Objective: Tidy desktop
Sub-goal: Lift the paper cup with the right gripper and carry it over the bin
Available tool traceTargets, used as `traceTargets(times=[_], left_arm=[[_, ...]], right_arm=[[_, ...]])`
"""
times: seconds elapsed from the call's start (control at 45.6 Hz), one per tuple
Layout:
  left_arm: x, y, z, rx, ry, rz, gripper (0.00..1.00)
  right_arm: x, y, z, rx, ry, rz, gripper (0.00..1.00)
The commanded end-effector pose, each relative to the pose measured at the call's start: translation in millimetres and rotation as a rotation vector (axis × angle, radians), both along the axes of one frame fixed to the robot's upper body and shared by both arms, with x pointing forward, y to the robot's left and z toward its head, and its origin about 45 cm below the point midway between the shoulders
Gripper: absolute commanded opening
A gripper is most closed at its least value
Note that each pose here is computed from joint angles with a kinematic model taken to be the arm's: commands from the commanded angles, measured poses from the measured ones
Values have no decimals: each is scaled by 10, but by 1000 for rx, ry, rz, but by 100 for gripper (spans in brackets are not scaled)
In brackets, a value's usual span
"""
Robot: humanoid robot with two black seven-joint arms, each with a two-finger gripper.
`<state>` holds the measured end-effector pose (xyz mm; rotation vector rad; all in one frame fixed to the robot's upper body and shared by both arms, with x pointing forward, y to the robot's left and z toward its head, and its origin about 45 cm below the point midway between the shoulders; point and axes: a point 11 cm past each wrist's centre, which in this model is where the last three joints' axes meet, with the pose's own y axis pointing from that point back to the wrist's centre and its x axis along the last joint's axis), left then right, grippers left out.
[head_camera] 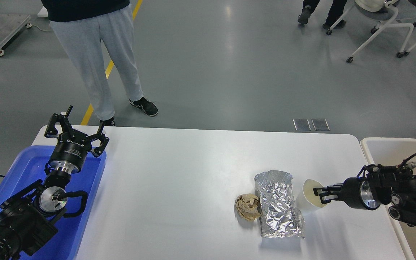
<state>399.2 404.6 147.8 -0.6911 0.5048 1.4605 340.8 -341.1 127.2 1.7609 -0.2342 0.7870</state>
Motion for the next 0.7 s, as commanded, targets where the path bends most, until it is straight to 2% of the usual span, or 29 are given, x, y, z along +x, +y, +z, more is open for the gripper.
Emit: traceTargets(times=[0.0,0.373,0.68], left_arm=[[4,-3,3,1,-1,-1,100],[-2,-1,-3,1,1,-1,100],[-1,1,-1,0,0,0,100]], right_arm=[[-4,3,5,14,4,4,0],[145,-132,357,8,-36,-20,0],[313,-258,1132,11,-74,-43,0]])
